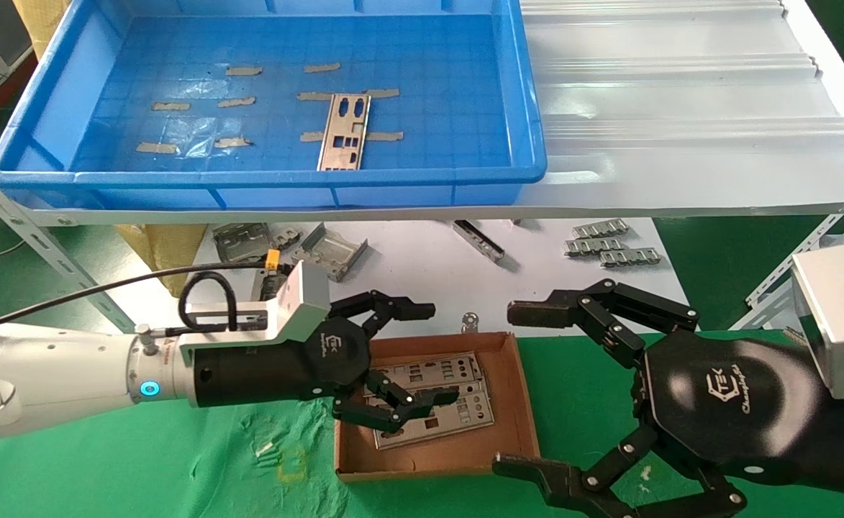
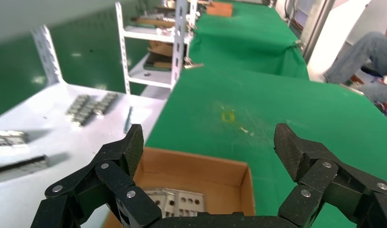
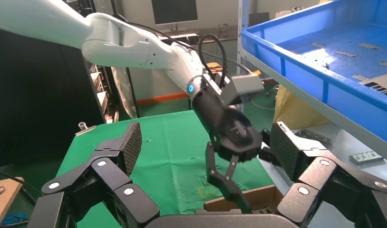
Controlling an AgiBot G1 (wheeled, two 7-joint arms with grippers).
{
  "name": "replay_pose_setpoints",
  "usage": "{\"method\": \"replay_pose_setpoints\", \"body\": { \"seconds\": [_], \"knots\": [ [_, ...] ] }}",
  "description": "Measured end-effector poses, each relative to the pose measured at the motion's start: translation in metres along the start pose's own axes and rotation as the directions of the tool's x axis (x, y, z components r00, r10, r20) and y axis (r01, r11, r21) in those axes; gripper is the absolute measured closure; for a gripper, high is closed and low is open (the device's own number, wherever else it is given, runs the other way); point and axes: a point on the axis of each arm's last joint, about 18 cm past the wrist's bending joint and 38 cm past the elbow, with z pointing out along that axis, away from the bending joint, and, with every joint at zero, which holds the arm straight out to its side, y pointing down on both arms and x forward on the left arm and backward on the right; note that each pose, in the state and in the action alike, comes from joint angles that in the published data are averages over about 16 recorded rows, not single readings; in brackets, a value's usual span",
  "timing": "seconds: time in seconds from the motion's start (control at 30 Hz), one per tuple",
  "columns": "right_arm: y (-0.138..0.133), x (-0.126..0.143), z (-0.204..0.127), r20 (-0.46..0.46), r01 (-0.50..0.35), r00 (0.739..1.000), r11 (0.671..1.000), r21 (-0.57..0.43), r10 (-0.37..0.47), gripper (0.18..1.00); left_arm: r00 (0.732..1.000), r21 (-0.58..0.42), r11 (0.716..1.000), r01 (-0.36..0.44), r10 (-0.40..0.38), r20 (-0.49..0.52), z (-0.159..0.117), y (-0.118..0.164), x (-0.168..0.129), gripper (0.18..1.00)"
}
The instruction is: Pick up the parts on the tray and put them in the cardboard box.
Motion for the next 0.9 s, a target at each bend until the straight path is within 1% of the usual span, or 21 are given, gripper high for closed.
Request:
{"method": "replay_pose_setpoints", "body": {
  "seconds": [0.47, 0.9],
  "knots": [
    [0.000, 0.000, 0.000, 0.000, 0.000, 1.000, 1.000, 0.000, 0.000, 0.178, 0.999, 0.081, 0.997, 0.014, -0.016, 0.030, -0.046, -0.022, 0.011, 0.184],
    [0.000, 0.000, 0.000, 0.000, 0.000, 1.000, 1.000, 0.000, 0.000, 0.178, 0.999, 0.121, 0.993, 0.008, -0.012, 0.036, -0.088, -0.048, 0.032, 0.184]
  ]
}}
